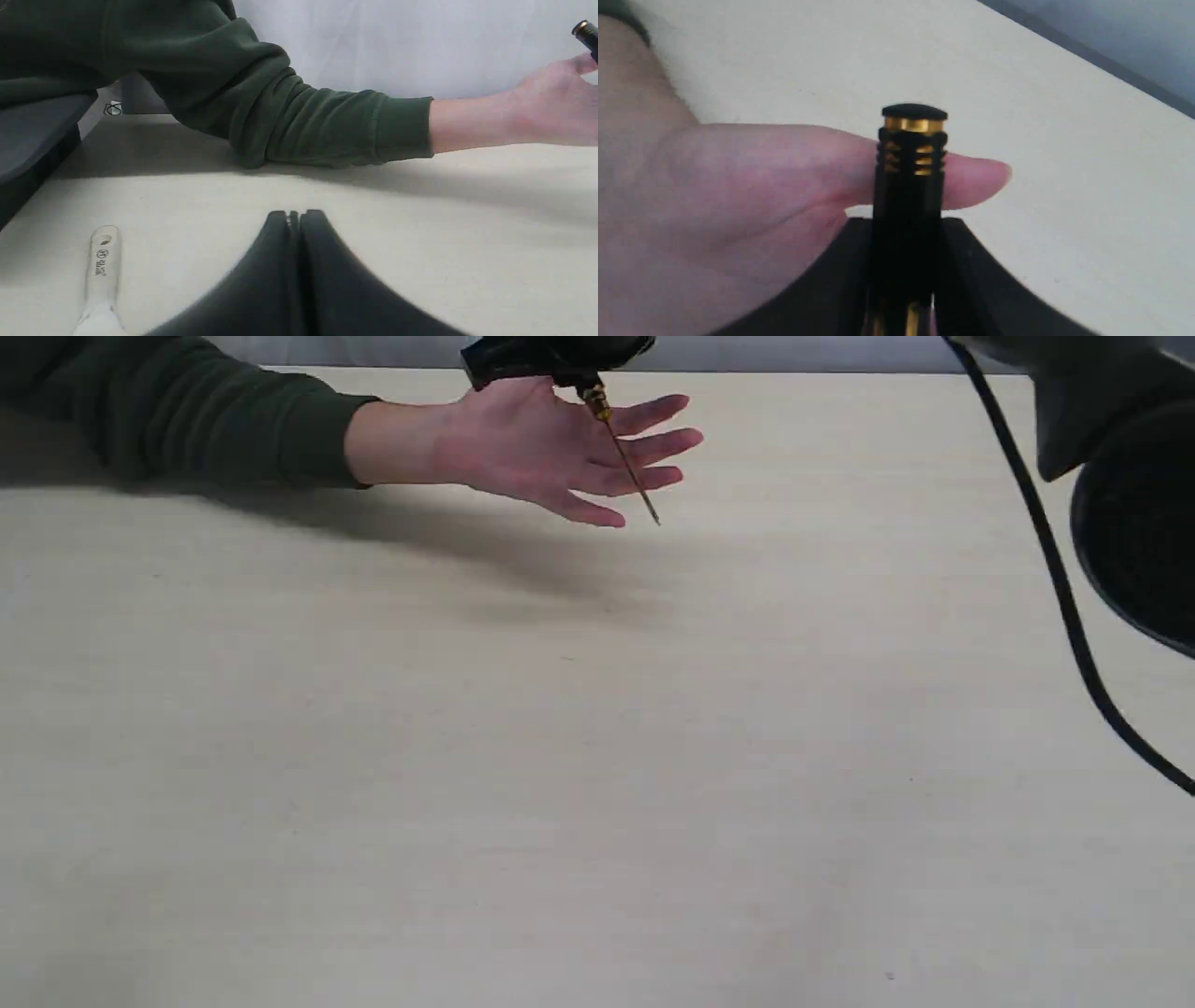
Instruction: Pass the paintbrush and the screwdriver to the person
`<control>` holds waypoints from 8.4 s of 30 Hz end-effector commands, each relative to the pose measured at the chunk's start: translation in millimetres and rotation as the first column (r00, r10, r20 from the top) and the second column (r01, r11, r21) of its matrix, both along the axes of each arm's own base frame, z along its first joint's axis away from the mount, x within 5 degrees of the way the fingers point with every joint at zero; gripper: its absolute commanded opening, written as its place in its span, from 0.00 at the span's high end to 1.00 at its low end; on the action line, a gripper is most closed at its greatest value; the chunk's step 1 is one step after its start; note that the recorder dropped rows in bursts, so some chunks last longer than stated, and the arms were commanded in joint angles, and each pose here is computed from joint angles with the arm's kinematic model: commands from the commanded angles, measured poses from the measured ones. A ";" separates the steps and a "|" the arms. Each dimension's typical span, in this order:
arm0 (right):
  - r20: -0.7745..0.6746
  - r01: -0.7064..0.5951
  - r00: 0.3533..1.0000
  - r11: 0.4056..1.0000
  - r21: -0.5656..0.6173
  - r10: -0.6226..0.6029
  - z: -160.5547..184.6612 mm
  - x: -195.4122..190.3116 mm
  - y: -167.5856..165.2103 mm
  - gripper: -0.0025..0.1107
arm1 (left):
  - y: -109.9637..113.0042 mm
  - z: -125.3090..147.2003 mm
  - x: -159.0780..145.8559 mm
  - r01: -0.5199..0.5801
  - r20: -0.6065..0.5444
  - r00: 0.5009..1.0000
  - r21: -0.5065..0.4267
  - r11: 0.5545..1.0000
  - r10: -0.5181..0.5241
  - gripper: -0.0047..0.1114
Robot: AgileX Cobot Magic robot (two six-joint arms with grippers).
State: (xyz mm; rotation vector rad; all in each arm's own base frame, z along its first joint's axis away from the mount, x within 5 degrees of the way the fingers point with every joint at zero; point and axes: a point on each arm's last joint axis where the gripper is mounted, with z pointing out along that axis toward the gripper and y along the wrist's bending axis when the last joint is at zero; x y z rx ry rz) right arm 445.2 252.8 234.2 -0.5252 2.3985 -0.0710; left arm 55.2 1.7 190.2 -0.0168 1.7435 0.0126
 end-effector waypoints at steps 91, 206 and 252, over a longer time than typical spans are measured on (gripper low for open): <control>0.824 -0.612 0.566 0.685 0.395 0.031 16.0 -393.7 -203.6 0.75 | -0.5 0.5 0.1 0.007 0.012 1.000 -0.004 1.000 -0.007 0.96; 0.536 0.337 0.685 0.867 0.369 -0.494 -48.8 -392.4 -271.3 0.81 | -0.5 0.6 0.1 0.007 0.013 1.000 -0.005 1.000 -0.007 0.96; 0.538 0.144 0.806 0.964 0.224 -0.245 -53.5 -392.0 -254.1 0.81 | -0.5 0.4 0.1 0.007 0.011 1.000 -0.003 1.000 -0.007 0.96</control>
